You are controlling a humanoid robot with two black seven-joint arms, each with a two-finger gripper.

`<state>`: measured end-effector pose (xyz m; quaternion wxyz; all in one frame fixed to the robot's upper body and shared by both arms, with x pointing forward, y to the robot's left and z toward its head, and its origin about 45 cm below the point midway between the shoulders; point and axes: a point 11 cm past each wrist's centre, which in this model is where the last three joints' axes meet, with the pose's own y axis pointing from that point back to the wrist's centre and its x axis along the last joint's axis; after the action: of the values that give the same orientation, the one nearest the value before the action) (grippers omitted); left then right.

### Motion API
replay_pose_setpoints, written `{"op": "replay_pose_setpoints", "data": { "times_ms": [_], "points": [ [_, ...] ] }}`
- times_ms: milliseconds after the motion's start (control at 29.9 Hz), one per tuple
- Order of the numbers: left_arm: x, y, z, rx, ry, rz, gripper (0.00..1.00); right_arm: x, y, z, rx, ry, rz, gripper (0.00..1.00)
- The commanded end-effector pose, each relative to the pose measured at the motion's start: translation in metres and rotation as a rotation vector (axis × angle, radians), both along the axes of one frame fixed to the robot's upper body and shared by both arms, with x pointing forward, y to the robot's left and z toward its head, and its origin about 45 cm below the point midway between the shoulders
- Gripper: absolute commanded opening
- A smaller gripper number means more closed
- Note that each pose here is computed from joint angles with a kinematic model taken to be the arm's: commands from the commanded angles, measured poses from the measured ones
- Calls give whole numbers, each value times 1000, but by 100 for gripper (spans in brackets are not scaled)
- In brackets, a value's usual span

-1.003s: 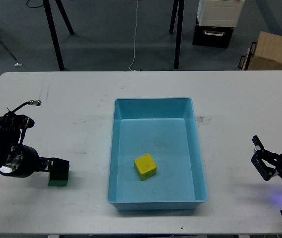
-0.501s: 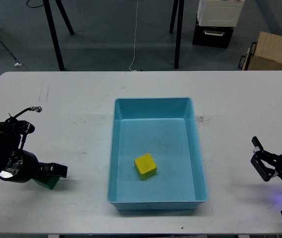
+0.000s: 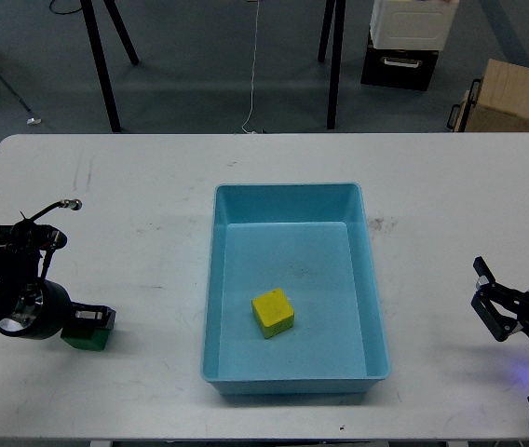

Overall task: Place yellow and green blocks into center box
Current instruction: 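Lift the green cube with the left gripper and lower it into the tub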

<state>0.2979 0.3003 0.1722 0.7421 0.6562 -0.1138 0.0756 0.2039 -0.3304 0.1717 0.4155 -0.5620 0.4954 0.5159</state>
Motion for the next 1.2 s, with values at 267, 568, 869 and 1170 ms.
{"op": "replay_pose_setpoints", "data": {
  "times_ms": [267, 568, 869, 1170],
  "points": [
    [85, -148, 195, -340, -279, -136, 0, -1, -3, 0, -3, 1, -7, 100],
    [39, -274, 97, -212, -26, -382, 0, -3, -13, -2, -20, 12, -27, 100],
    [12, -300, 49, -177, 64, -438, 33, -5, -18, -7, -25, 28, -39, 100],
    [21, -289, 50, -203, 64, -398, 74, -5, -14, -8, -20, 31, -28, 100]
  ]
}}
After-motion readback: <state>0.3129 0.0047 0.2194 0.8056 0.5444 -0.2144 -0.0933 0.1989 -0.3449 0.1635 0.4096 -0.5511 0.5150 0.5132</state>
